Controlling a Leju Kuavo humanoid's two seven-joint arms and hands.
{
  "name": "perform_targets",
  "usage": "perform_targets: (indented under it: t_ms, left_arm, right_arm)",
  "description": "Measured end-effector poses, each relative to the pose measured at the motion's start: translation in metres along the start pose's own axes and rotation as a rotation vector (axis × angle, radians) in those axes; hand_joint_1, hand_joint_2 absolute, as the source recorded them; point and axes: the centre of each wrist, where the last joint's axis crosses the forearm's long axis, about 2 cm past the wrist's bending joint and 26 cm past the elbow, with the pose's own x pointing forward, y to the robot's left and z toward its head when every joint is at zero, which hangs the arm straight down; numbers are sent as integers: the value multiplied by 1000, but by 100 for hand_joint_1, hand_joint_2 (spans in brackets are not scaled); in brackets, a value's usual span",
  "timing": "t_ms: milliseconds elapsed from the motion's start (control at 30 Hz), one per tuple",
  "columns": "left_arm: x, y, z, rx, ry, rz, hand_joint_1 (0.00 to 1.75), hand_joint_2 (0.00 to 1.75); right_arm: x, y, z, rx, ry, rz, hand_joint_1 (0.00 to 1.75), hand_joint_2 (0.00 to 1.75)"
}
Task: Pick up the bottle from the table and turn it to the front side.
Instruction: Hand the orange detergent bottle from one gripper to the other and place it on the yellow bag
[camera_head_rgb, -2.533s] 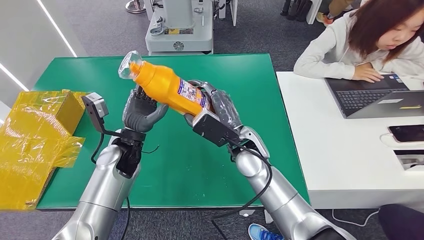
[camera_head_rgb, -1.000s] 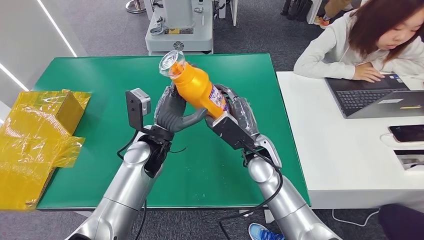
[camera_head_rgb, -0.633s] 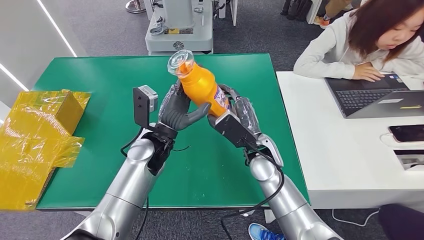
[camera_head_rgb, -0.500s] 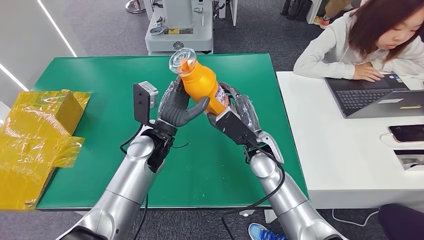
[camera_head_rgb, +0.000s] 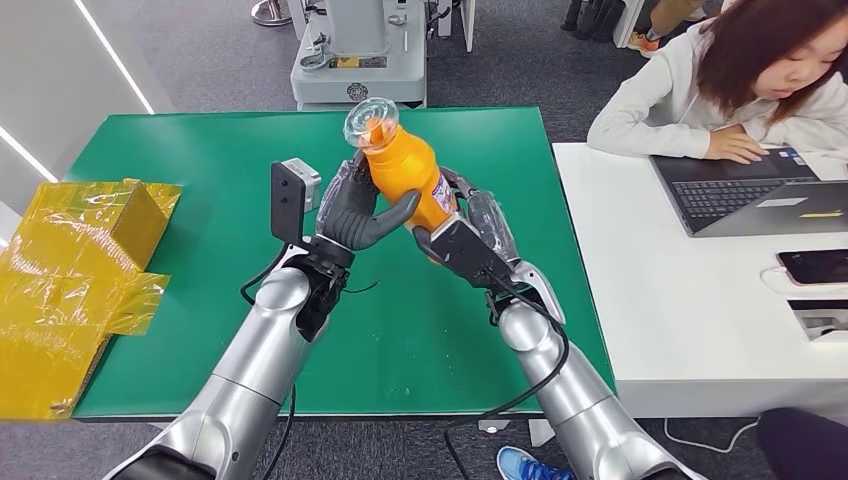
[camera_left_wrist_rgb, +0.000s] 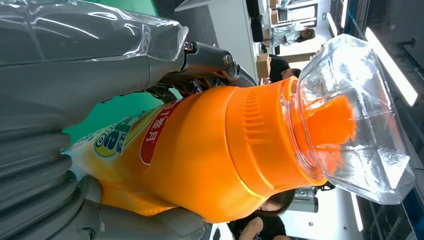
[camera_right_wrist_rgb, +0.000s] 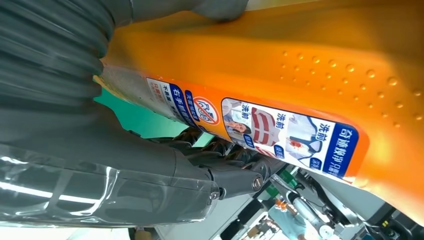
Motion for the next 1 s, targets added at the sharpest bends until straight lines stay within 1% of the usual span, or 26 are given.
perform_targets:
  t_ms: [33, 100, 167, 233, 367, 467, 633, 833, 1000]
  left_arm:
    - [0, 0, 0, -1, 1, 0, 175, 175]
    - [-1, 0, 0, -1, -1, -2, 175, 175]
    - [-2, 0, 1, -1, -7, -8, 175, 175]
    - [-2, 1, 1, 2, -15, -22, 175, 175]
    - [-4, 7, 4, 37, -23, -106, 175, 175]
    - [-5, 19, 8, 68, -22, -192, 175, 175]
    - [-2, 49, 14, 137, -33, -390, 175, 175]
    - [9, 90, 19, 205, -62, -652, 175, 175]
    - [14, 112, 28, 256, -55, -861, 175, 175]
  right_arm:
    - [0, 0, 0, 0, 1, 0, 175, 175]
    - [-1, 0, 0, 0, -1, 1, 133, 175]
    - [-2, 1, 0, -1, -3, 1, 45, 175]
    - [-1, 1, 1, -2, -5, 0, 0, 175]
    - [1, 2, 3, -9, -12, -1, 0, 175]
    - [3, 3, 9, -16, -18, -4, 0, 175]
    - [5, 2, 19, -23, -36, -7, 0, 175]
    - [9, -1, 28, -27, -59, -14, 0, 175]
    - [13, -5, 30, -26, -81, -19, 0, 175]
